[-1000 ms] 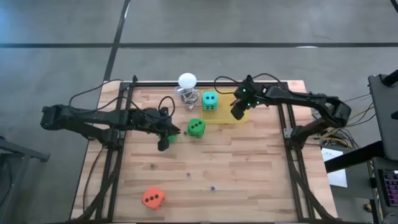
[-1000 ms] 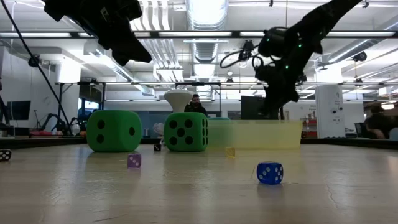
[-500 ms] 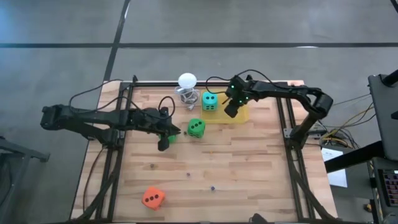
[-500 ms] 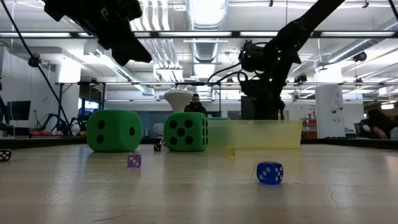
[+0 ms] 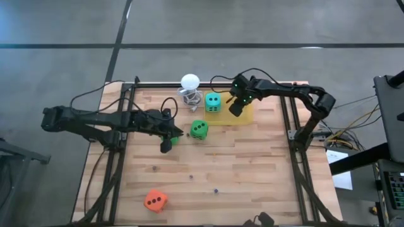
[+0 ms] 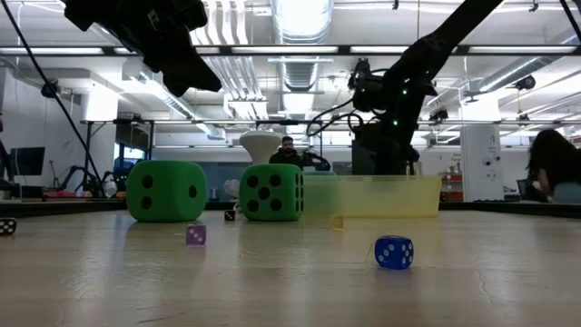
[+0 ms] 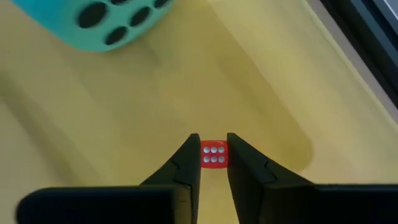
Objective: Pick & Place Dice
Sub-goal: Put the small red dice into the yellow bin
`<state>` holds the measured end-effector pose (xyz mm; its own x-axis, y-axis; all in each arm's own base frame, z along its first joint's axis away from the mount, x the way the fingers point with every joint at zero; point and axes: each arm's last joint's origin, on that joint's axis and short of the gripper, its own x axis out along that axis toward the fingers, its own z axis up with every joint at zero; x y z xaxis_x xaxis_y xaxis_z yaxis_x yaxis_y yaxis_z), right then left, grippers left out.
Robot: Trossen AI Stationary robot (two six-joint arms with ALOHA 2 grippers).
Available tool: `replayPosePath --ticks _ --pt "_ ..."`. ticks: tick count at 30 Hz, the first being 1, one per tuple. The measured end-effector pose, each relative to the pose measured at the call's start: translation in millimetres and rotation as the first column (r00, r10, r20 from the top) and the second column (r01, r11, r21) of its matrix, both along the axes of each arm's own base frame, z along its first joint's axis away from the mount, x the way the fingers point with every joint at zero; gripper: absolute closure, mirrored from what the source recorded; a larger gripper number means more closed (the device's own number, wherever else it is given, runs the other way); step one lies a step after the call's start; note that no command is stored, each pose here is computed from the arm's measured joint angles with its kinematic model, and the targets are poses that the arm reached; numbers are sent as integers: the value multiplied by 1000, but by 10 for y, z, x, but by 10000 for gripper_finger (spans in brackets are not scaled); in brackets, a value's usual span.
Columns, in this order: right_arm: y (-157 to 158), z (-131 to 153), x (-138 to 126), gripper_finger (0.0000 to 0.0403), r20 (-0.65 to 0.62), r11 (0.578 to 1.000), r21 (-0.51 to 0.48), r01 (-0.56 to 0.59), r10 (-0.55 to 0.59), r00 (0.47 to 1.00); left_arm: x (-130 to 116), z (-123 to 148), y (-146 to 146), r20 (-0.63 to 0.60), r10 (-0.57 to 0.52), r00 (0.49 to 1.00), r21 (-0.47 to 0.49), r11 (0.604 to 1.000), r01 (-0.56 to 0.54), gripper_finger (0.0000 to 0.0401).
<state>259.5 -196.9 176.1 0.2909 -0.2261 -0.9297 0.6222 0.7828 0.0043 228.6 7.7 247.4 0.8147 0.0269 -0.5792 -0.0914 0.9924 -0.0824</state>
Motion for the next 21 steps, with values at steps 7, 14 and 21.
replayPosePath --ticks 7,14,21 --pt "-58 -27 -71 260 4 998 22 66 -66 998 0 0 0 0 -1 1000 1 1000 1 343" --pt "-67 1 -58 226 25 998 38 46 -47 999 0 1 1 -1 -11 1000 16 1000 11 343" --pt "-39 -9 -71 234 -24 999 20 26 -26 999 -4 -5 1 -8 -10 1000 15 1000 11 343"
